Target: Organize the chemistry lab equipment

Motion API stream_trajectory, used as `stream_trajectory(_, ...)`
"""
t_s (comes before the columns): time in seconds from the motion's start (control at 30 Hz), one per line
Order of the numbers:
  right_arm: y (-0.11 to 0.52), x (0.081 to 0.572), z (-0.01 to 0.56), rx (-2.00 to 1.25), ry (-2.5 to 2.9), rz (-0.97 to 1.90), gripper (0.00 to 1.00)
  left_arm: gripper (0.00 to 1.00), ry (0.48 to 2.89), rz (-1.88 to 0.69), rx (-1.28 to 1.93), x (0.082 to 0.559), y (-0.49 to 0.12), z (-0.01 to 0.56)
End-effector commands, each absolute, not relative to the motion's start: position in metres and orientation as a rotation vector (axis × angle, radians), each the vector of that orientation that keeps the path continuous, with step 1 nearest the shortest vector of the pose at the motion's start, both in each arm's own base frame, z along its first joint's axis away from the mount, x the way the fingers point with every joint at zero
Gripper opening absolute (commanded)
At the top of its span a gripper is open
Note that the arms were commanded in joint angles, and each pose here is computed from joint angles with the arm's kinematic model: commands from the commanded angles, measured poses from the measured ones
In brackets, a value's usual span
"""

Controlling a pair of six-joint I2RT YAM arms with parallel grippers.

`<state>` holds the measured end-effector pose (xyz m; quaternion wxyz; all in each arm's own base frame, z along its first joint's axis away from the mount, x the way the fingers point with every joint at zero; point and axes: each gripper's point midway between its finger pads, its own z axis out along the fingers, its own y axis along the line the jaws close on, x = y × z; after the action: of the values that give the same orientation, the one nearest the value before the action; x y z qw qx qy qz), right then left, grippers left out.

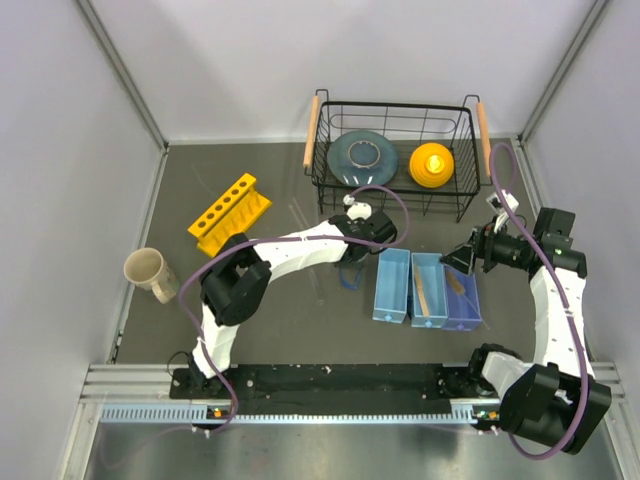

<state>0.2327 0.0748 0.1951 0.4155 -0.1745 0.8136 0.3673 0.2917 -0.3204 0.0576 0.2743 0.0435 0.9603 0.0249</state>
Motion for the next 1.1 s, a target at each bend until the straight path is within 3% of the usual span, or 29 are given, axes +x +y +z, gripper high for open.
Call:
stream_trajectory(0.0, 0.071, 0.240, 0.203, -0.477, 1.999, 0.882, 0.79, 0.24, 2.581, 0.087, 0.135, 0.289, -0.317, 0.059)
stream_trajectory(0.57, 0.070, 0.240, 0.203, -0.478, 1.998, 0.876, 0.79, 0.18, 2.619, 0.080, 0.171, 0.283, -0.318, 0.051)
stream_trajectory(0.8, 0.070, 0.240, 0.204, -0.478, 1.998, 0.876, 0.79, 0.07, 2.606, 0.080, 0.172, 0.284, -0.317, 0.057)
stream_trajectory(1.07, 0.070, 0.240, 0.203, -0.478, 1.999, 0.875, 0.79, 0.03, 2.579, 0.072, 0.169, 0.285, -0.313, 0.069)
